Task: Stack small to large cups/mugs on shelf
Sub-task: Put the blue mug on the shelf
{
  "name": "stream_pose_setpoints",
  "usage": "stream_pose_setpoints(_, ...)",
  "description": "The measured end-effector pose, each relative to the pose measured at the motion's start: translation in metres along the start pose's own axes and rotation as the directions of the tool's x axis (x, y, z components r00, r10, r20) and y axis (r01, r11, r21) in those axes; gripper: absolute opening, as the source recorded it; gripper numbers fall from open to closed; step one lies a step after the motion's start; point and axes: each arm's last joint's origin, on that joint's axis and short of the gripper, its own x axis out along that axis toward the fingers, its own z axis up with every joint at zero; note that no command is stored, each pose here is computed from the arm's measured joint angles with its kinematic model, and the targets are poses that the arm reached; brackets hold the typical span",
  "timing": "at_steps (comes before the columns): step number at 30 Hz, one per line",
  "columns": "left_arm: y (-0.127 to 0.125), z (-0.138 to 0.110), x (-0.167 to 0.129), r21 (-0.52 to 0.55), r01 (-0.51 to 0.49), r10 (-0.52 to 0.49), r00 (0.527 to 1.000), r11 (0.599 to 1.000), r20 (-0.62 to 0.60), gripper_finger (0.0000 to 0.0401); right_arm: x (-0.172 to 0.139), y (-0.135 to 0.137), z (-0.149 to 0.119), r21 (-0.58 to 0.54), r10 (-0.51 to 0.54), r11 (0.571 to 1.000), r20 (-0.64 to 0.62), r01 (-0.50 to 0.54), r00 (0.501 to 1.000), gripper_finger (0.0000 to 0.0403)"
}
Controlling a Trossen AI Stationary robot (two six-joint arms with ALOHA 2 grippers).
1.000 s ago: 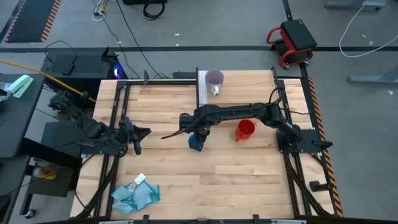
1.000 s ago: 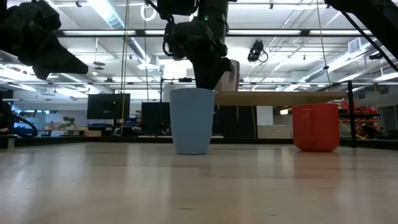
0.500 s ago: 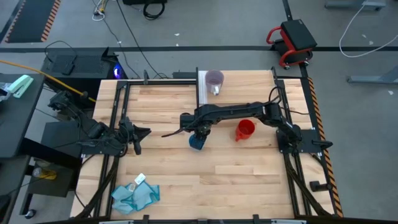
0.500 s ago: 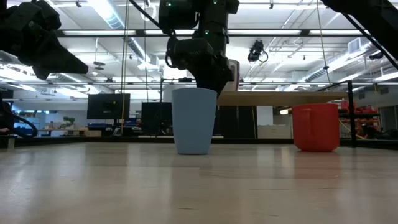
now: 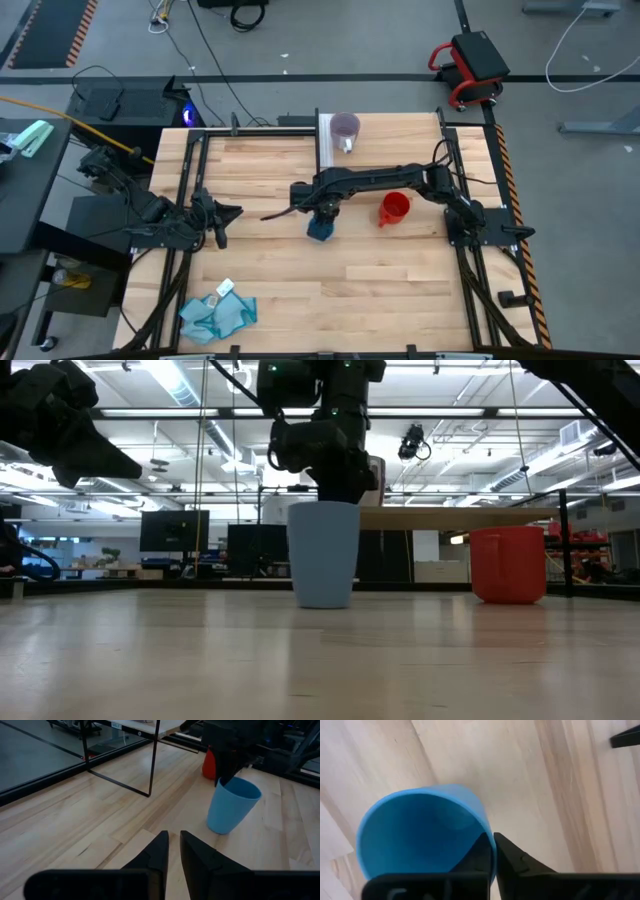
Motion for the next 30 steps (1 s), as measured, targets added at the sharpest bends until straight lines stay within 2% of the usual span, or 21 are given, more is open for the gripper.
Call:
stream_pose_setpoints(7, 0.0, 0.0, 0.0, 0.001, 0.003, -0.003, 1.0, 1.0, -0.003, 0.0054, -0.016, -0.004, -0.01, -0.009, -0.053, 0.999, -0.079, 0.052, 0.996, 0.0007)
stream_pose_setpoints(13, 0.0, 0.0, 0.0, 0.002, 0.005, -0.005, 1.0, 1.0, -0.005, 0.0048, -0.067, -0.019, -0.035, 0.077, -0.143, 0.986, -0.076, 0.149, 0.987, 0.0005)
stream_pose_setpoints(15, 0.0, 0.0, 0.0, 0.003, 0.004, -0.004, 1.0, 1.0, -0.005, 0.0048, -0.088, -0.026, -0.043, 0.125, -0.153, 0.98, -0.02, 0.155, 0.988, 0.0005)
stream_pose_setpoints(22, 0.0, 0.0, 0.0, 0.004, 0.005, -0.005, 1.0, 1.0, -0.004, 0.0052, -0.163, -0.06, -0.077, 0.324, -0.128, 0.944, 0.182, 0.063, 0.975, 0.0003)
stream_pose_setpoints(26, 0.0, 0.0, 0.0, 0.005, 0.005, -0.005, 1.0, 1.0, -0.004, 0.0051, -0.192, -0.083, -0.094, 0.406, -0.121, 0.914, 0.259, 0.005, 0.958, 0.0003)
stream_pose_setpoints(30, 0.0, 0.0, 0.0, 0.006, 0.005, -0.005, 1.0, 1.0, -0.004, 0.0052, -0.207, -0.105, -0.103, 0.473, -0.135, 0.881, 0.297, -0.022, 0.945, 0.0003)
